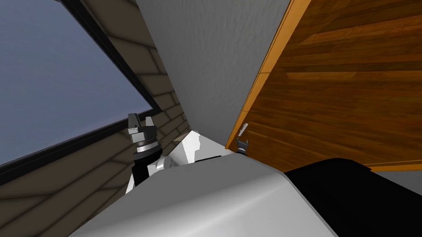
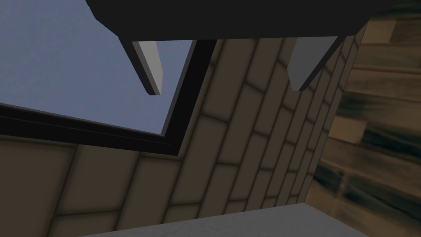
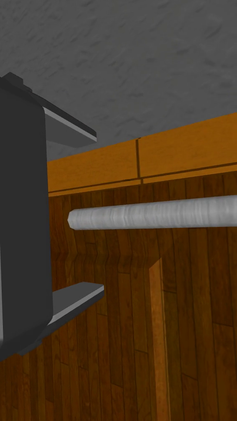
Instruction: Pull the door open
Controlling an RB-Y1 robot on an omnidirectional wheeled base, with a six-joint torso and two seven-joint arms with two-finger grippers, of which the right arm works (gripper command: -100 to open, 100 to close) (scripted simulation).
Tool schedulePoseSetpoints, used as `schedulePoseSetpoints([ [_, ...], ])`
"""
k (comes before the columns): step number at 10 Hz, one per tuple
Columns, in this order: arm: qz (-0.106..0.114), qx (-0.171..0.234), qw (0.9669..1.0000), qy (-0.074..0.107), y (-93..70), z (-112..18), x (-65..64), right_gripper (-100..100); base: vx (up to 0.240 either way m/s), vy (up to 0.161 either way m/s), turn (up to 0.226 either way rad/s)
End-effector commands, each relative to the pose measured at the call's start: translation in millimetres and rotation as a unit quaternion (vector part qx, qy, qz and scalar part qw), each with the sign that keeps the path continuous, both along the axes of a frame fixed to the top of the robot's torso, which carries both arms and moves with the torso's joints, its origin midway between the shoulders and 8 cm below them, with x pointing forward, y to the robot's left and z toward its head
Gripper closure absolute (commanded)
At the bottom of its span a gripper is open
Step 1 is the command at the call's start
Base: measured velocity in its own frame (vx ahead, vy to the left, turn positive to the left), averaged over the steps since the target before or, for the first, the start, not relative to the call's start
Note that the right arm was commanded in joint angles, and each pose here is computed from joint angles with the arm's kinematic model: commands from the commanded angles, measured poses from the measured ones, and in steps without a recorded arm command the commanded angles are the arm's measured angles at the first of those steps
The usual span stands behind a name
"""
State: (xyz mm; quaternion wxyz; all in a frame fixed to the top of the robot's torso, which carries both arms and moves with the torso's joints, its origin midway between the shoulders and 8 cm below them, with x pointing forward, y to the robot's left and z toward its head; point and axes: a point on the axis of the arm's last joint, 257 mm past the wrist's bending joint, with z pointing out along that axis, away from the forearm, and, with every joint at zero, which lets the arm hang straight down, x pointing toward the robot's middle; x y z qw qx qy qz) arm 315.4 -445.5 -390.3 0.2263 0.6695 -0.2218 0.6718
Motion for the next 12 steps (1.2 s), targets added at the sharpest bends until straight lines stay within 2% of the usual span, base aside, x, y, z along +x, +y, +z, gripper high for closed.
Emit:
schedulePoseSetpoints([
  [1,0.001,0.001,1.0000,-0.001,-7.4,-1.0,-2.3,-100,0.131,0.005,-0.007],
  [2,0.003,0.002,1.0000,-0.001,-18.3,-2.3,-6.5,-100,0.135,0.013,-0.027],
  [12,0.010,0.003,0.9999,0.001,-78.8,-2.4,-29.7,-100,0.105,-0.001,-0.016],
])
